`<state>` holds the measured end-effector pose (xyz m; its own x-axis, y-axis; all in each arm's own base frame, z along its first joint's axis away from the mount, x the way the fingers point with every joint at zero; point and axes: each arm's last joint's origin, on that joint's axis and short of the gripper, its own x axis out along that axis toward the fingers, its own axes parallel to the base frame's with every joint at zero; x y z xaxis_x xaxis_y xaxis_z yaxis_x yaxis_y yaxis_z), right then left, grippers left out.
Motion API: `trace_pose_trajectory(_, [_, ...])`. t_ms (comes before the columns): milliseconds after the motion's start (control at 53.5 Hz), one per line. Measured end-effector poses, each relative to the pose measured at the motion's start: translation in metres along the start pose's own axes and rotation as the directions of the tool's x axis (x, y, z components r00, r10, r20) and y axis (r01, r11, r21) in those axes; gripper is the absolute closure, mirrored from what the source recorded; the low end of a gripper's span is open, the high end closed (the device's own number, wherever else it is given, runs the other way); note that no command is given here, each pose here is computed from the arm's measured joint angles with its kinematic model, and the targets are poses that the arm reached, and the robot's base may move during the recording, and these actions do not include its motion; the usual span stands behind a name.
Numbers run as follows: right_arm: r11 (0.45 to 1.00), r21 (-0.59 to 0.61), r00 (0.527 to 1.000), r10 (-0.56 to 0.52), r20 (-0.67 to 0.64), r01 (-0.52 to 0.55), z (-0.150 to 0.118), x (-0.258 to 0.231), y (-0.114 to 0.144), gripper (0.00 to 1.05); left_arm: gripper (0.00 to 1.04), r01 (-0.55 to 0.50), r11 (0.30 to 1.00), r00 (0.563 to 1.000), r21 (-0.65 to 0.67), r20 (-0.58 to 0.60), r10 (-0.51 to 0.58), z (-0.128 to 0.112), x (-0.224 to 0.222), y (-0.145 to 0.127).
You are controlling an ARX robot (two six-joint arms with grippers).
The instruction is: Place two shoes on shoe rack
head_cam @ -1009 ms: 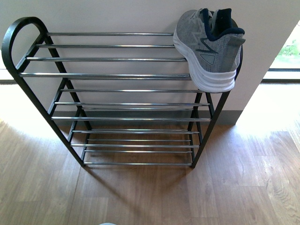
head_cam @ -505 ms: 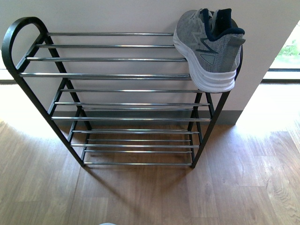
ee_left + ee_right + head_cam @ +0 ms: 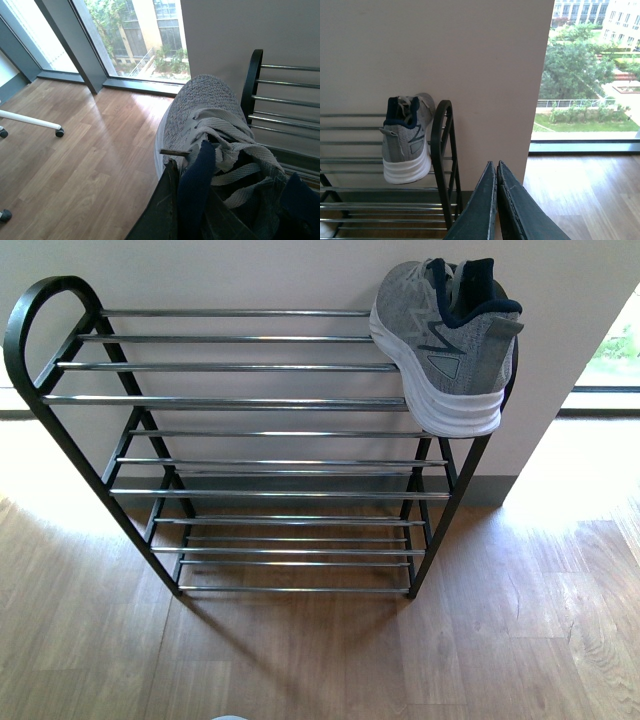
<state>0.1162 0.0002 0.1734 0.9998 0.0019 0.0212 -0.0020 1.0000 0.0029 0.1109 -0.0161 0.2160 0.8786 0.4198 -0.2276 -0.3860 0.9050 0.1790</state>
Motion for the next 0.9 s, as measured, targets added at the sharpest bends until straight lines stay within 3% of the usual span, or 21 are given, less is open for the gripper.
trace_pose_trajectory(710, [1.000,-0.001,1.000,-0.002,-0.008,0.002,-0.003,-0.019,0.000,1.02,1.03,0.000,1.000,1.000,0.000,0.000,0.000,0.000,0.000,0.000])
trace_pose_trajectory(897, [1.000,0.000,1.000,-0.001,-0.006,0.001,-0.003,-0.019,0.000,0.61,1.03,0.000,1.000,1.000,0.000,0.000,0.000,0.000,0.000,0.000])
